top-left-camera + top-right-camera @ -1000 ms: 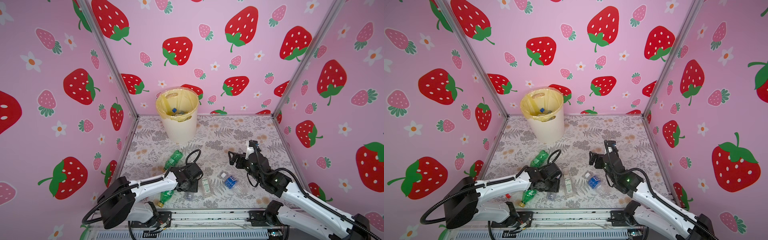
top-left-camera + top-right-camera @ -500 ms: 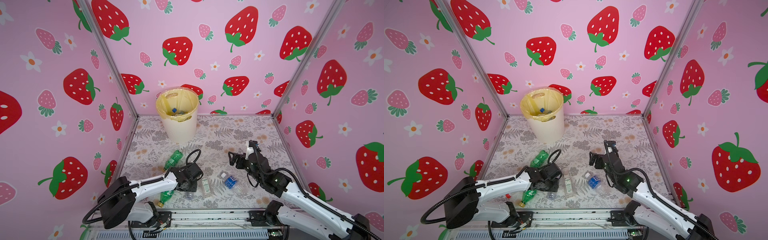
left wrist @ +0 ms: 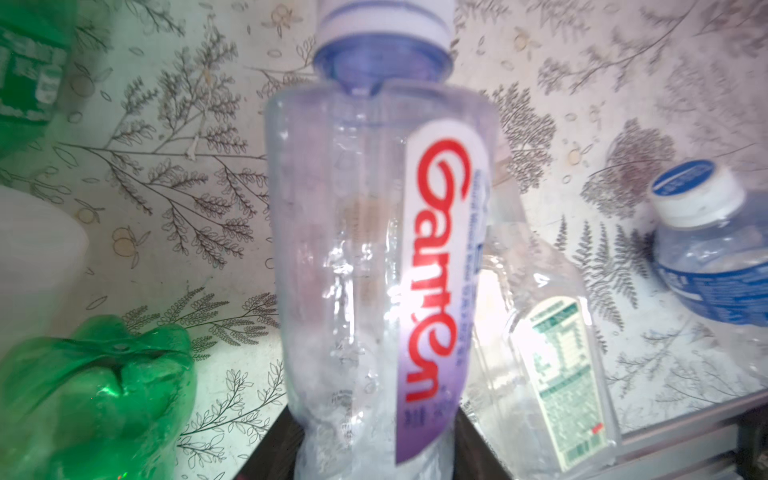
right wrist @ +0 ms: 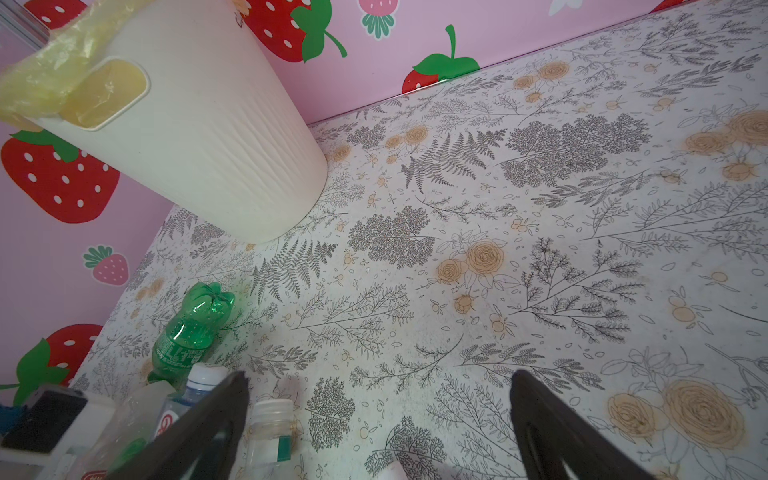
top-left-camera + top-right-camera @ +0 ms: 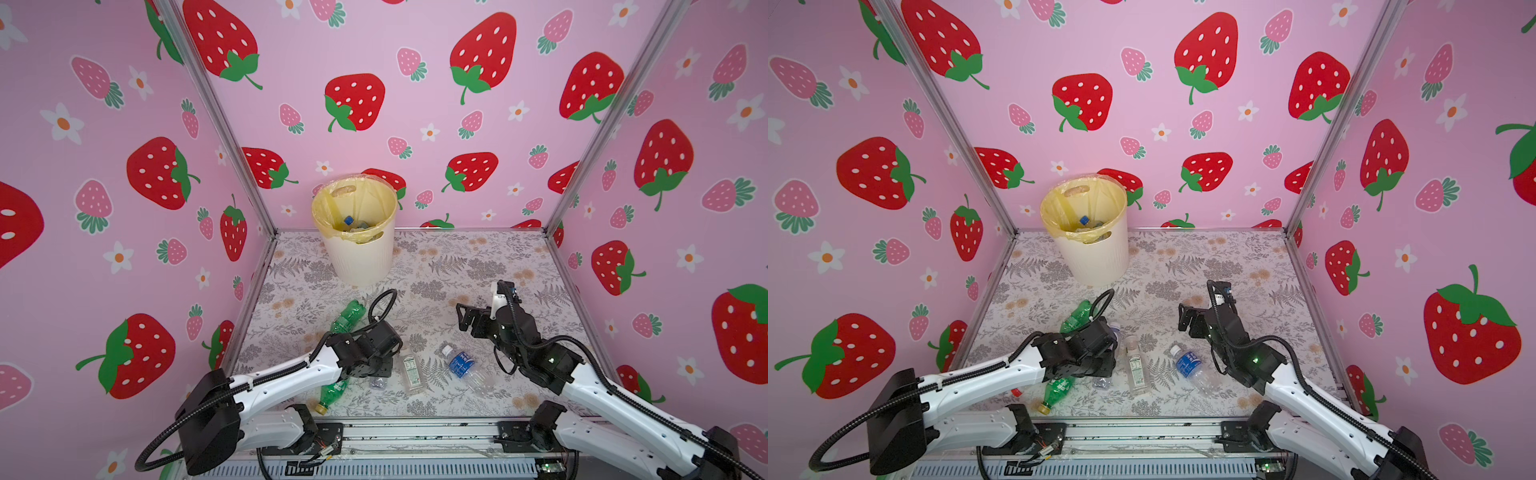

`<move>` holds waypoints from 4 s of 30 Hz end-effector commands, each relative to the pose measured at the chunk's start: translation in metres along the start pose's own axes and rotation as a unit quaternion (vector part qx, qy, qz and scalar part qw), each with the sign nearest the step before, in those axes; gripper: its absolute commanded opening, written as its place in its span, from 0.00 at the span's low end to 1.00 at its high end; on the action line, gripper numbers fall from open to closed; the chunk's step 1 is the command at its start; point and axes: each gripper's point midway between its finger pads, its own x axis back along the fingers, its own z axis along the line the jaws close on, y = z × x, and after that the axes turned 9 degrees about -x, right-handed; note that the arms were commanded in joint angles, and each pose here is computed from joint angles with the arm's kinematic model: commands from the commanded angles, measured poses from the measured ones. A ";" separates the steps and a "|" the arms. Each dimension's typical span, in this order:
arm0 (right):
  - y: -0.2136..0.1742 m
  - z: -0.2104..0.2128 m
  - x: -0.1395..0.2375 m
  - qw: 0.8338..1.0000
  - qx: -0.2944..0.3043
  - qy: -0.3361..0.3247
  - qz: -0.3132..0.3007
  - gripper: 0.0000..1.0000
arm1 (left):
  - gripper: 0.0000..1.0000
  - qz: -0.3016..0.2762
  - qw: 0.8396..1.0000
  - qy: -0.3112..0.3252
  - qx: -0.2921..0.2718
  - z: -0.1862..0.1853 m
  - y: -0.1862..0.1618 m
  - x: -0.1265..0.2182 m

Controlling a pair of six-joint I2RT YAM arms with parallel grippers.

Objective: Throw the plastic bottles in the bin
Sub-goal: 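Close the left gripper around the red-labelled water bottle, then lift the red-labelled bottle with the left gripper up over the bin, then open the left gripper above the bin to drop the bottle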

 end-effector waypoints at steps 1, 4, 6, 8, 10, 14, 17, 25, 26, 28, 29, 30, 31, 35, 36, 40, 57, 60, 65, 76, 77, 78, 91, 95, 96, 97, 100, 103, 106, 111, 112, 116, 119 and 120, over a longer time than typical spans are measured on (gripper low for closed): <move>0.006 0.004 0.000 1.000 -0.014 0.002 -0.005 0.99 | 0.49 -0.038 0.999 0.006 -0.001 0.000 0.020 0.018; 0.004 0.004 -0.002 1.000 -0.013 0.002 -0.003 0.99 | 0.49 -0.059 0.998 0.008 -0.008 0.000 0.031 0.030; 0.002 0.003 -0.004 1.000 -0.010 -0.003 0.000 0.99 | 0.50 -0.071 0.997 0.009 -0.011 0.000 0.038 0.038; 0.000 0.002 -0.005 1.000 -0.009 -0.005 0.004 0.99 | 0.49 -0.084 0.996 0.009 -0.014 0.000 0.046 0.046; -0.003 0.000 -0.007 1.000 -0.008 -0.007 0.007 0.99 | 0.49 -0.100 0.995 0.010 -0.015 0.001 0.055 0.055; -0.005 -0.001 -0.007 1.000 -0.012 -0.007 0.008 0.99 | 0.49 -0.124 0.992 0.010 0.000 0.009 0.070 0.069; -0.008 0.001 -0.009 1.000 -0.019 0.002 0.009 0.99 | 0.49 -0.140 0.990 0.002 0.022 0.017 0.084 0.078; -0.023 0.000 -0.021 0.999 -0.016 0.000 0.033 0.99 | 0.49 -0.209 0.977 -0.002 0.049 0.037 0.125 0.121; -0.023 0.000 -0.022 0.999 -0.015 0.000 0.033 0.99 | 0.49 -0.217 0.975 0.002 0.053 0.041 0.129 0.126; -0.026 -0.001 -0.024 0.999 -0.013 -0.002 0.037 0.99 | 0.48 -0.231 0.971 0.008 0.066 0.050 0.138 0.137; -0.026 -0.001 -0.025 0.999 -0.013 -0.002 0.039 0.99 | 0.49 -0.238 0.969 0.009 0.069 0.053 0.142 0.142; -0.027 -0.001 -0.025 0.999 -0.012 -0.003 0.039 0.99 | 0.48 -0.243 0.967 0.011 0.072 0.056 0.145 0.147; -0.028 -0.002 -0.026 0.999 -0.011 -0.004 0.040 0.99 | 0.49 -0.247 0.966 0.012 0.074 0.059 0.149 0.151; -0.029 -0.002 -0.028 0.999 -0.008 -0.005 0.043 0.99 | 0.48 -0.266 0.961 0.017 0.072 0.069 0.163 0.171; -0.030 -0.001 -0.029 0.999 -0.008 -0.005 0.044 0.99 | 0.49 -0.272 0.959 0.019 0.071 0.071 0.168 0.177; -0.030 0.000 -0.030 0.999 -0.006 -0.005 0.045 0.99 | 0.49 -0.303 0.951 0.031 0.061 0.080 0.186 0.204; -0.022 0.011 -0.040 0.999 0.018 -0.008 0.046 0.99 | 0.49 -0.375 0.925 0.012 0.060 0.103 0.232 0.255; -0.023 0.010 -0.043 0.998 0.023 -0.012 0.049 0.99 | 0.49 -0.382 0.922 0.007 0.066 0.105 0.224 0.249; -0.027 0.008 -0.048 0.998 0.031 -0.017 0.058 0.99 | 0.49 -0.377 0.923 0.010 0.076 0.109 0.205 0.234; -0.035 0.008 -0.054 0.997 0.040 -0.015 0.072 0.99 | 0.48 -0.343 0.934 0.011 0.101 0.116 0.168 0.201; -0.034 0.008 -0.054 0.996 0.041 -0.016 0.072 0.99 | 0.48 -0.342 0.934 0.010 0.101 0.116 0.168 0.200; -0.034 0.008 -0.054 0.997 0.040 -0.015 0.071 0.99 | 0.48 -0.340 0.935 0.009 0.102 0.116 0.167 0.199; -0.034 0.005 -0.051 0.997 0.038 -0.014 0.069 0.99 | 0.48 -0.364 0.925 0.000 0.109 0.110 0.220 0.230; -0.033 0.006 -0.050 0.997 0.034 -0.012 0.066 0.99 | 0.49 -0.378 0.918 0.001 0.116 0.109 0.266 0.244; -0.033 0.006 -0.050 0.997 0.033 -0.011 0.065 0.99 | 0.50 -0.377 0.918 0.005 0.120 0.110 0.280 0.244; -0.032 0.007 -0.050 0.997 0.033 -0.010 0.065 0.99 | 0.53 -0.376 0.919 0.009 0.119 0.112 0.293 0.243; -0.031 0.009 -0.050 0.997 0.032 -0.008 0.064 0.99 | 0.69 -0.334 0.935 0.022 0.118 0.115 0.337 0.230; -0.029 0.011 -0.049 0.997 0.031 -0.005 0.066 0.99 | 0.87 -0.298 0.947 0.023 0.116 0.114 0.369 0.221; -0.028 0.012 -0.047 0.998 0.028 -0.003 0.065 0.99 | 0.99 -0.330 0.937 0.001 0.116 0.106 0.386 0.242; -0.025 0.011 -0.043 0.998 0.025 -0.003 0.059 0.99 | 0.99 -0.402 0.908 -0.011 0.119 0.103 0.390 0.278; -0.024 0.011 -0.043 0.998 0.025 -0.004 0.059 0.99 | 0.99 -0.410 0.904 -0.011 0.121 0.103 0.387 0.284; -0.023 0.012 -0.043 0.998 0.032 -0.007 0.060 0.99 | 0.99 -0.436 0.892 -0.007 0.122 0.103 0.374 0.307; -0.022 0.013 -0.045 0.997 0.037 -0.010 0.062 0.99 | 0.99 -0.441 0.890 -0.007 0.116 0.101 0.365 0.316; -0.022 0.013 -0.046 0.997 0.039 -0.010 0.064 0.99 | 0.99 -0.437 0.892 -0.008 0.114 0.101 0.361 0.315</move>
